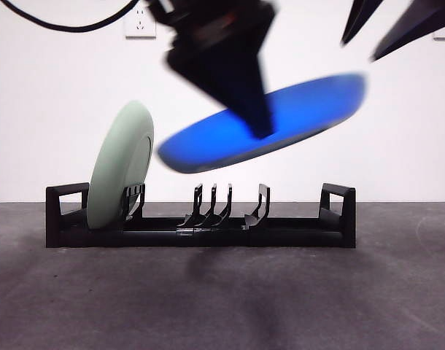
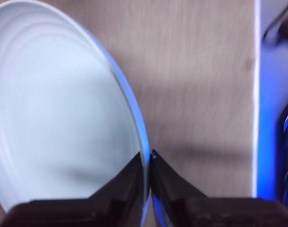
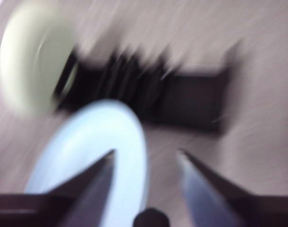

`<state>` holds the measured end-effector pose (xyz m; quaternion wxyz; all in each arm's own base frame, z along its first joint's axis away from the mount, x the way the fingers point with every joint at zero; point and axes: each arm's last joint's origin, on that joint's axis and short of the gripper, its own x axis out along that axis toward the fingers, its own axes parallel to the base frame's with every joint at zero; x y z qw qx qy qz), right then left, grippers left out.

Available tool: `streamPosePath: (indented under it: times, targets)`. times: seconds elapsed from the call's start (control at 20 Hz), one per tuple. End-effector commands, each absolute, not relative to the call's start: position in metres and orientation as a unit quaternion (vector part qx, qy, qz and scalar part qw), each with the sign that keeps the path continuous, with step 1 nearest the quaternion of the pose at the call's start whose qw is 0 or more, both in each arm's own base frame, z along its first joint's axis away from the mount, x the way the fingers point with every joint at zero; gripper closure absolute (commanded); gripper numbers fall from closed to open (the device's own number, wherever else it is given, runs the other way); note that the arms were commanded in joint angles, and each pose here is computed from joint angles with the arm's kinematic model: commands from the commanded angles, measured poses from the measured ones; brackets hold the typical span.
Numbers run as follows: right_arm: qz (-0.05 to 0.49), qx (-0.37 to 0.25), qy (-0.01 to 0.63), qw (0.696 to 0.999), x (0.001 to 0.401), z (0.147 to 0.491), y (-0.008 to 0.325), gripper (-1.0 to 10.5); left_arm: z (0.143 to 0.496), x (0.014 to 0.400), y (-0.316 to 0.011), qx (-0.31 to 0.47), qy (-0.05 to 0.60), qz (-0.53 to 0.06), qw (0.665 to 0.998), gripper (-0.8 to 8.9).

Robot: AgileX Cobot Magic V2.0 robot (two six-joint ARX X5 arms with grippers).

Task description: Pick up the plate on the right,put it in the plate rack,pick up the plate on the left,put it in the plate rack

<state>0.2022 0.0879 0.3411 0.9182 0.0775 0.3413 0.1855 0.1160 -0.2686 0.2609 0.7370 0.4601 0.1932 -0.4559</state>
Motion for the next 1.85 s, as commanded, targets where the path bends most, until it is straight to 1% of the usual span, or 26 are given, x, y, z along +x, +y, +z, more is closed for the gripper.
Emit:
streamPosePath:
  times: [0.05,0.15,0.25,0.35,0.45,0.55,0.65,0.8,1.15,1.3,1.55,1.85]
  targets:
    - [0.152,0.074,0.295,0.94,0.193,0.354,0.077,6.0,0.266,0.127,-0.272,0.369,0.196,-0.468,0.779,8.22]
    - [0.131,0.079,0.251,0.956,0.182,0.367,0.069,6.0,0.273,0.143,-0.271,0.293,0.187,-0.47,0.812,8.22]
    - [0.119,0.084,0.214,0.966,0.17,0.377,0.063,6.0,0.282,0.166,-0.265,0.201,0.179,-0.484,0.832,8.22]
    - [0.101,0.085,0.191,0.973,0.163,0.383,0.059,6.0,0.292,0.192,-0.253,0.097,0.171,-0.51,0.837,8.22]
    - [0.092,0.086,0.182,0.975,0.159,0.386,0.057,6.0,0.3,0.215,-0.24,0.006,0.16,-0.515,0.842,8.22]
    - [0.09,0.086,0.18,0.976,0.158,0.386,0.056,6.0,0.305,0.237,-0.229,-0.063,0.138,-0.504,0.85,8.22]
    - [0.09,0.086,0.181,0.976,0.158,0.386,0.056,6.0,0.307,0.251,-0.224,-0.098,0.131,-0.498,0.851,8.22]
    - [0.09,0.086,0.181,0.976,0.158,0.386,0.056,6.0,0.305,0.27,-0.224,-0.116,0.142,-0.49,0.852,8.22]
    - [0.089,0.085,0.181,0.976,0.158,0.386,0.056,6.0,0.294,0.305,-0.232,-0.115,0.156,-0.466,0.863,8.22]
    - [0.089,0.084,0.181,0.976,0.158,0.386,0.056,6.0,0.284,0.314,-0.232,-0.115,0.169,-0.456,0.866,8.22]
    - [0.088,0.083,0.184,0.975,0.16,0.385,0.057,6.0,0.265,0.32,-0.232,-0.106,0.207,-0.444,0.865,8.22]
    - [0.087,0.081,0.191,0.974,0.164,0.383,0.058,6.0,0.246,0.322,-0.235,-0.076,0.247,-0.438,0.861,8.15]
